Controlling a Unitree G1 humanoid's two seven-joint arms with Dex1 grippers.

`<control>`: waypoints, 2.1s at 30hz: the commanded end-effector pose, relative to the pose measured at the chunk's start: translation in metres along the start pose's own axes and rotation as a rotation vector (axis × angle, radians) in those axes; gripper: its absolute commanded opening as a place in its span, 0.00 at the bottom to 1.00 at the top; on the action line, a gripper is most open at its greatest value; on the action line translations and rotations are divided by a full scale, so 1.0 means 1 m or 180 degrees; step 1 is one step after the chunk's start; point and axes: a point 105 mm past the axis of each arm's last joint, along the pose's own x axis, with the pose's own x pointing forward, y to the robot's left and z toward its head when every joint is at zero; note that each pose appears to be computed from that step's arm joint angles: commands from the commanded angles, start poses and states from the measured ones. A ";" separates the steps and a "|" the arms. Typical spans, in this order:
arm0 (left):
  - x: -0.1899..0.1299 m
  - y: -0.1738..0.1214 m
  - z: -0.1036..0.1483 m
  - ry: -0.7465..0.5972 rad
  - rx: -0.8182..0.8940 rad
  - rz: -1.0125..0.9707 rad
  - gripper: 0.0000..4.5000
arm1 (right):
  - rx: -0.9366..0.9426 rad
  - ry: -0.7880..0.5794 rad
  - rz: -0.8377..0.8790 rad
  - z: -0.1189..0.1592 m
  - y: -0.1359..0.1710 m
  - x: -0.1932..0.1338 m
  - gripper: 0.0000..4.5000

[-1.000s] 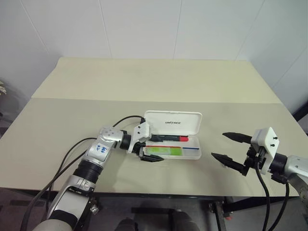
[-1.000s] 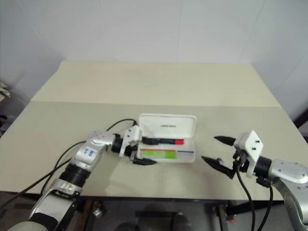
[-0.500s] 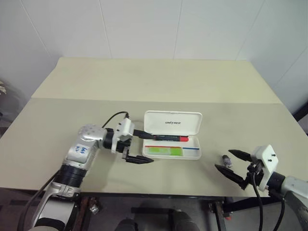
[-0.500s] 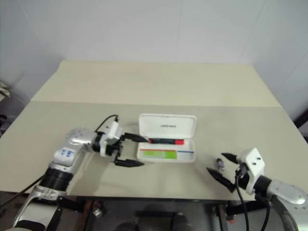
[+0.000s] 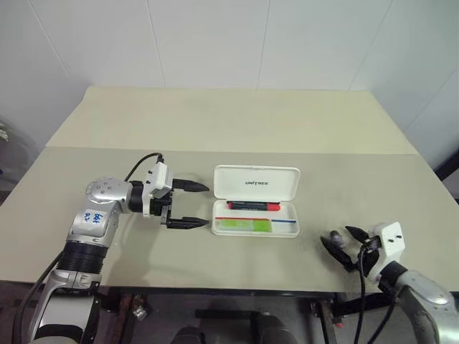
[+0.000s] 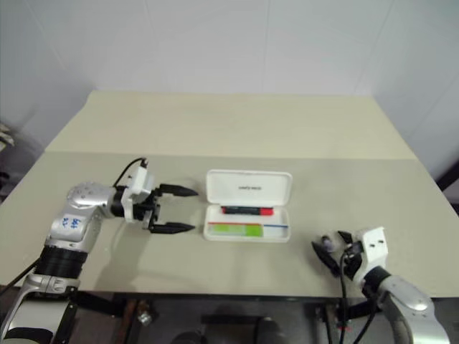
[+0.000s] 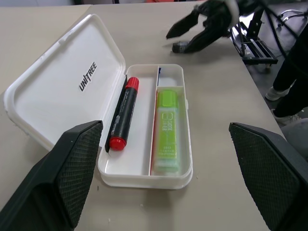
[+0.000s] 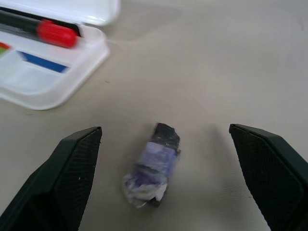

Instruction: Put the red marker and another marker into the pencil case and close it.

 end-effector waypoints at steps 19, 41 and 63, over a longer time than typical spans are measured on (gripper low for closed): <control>-0.006 0.002 0.018 -0.0110 0.0256 0.0095 1.00 | -0.0650 -0.0231 0.0492 0.035 0.010 0.008 0.09; -0.001 -0.011 0.011 -0.0081 0.0248 -0.0041 1.00 | -0.1584 0.0019 0.2874 0.069 0.075 0.065 0.09; -0.005 -0.013 0.011 -0.0086 0.0222 0.0057 1.00 | -0.1622 -0.0233 0.2978 0.087 0.078 0.077 0.99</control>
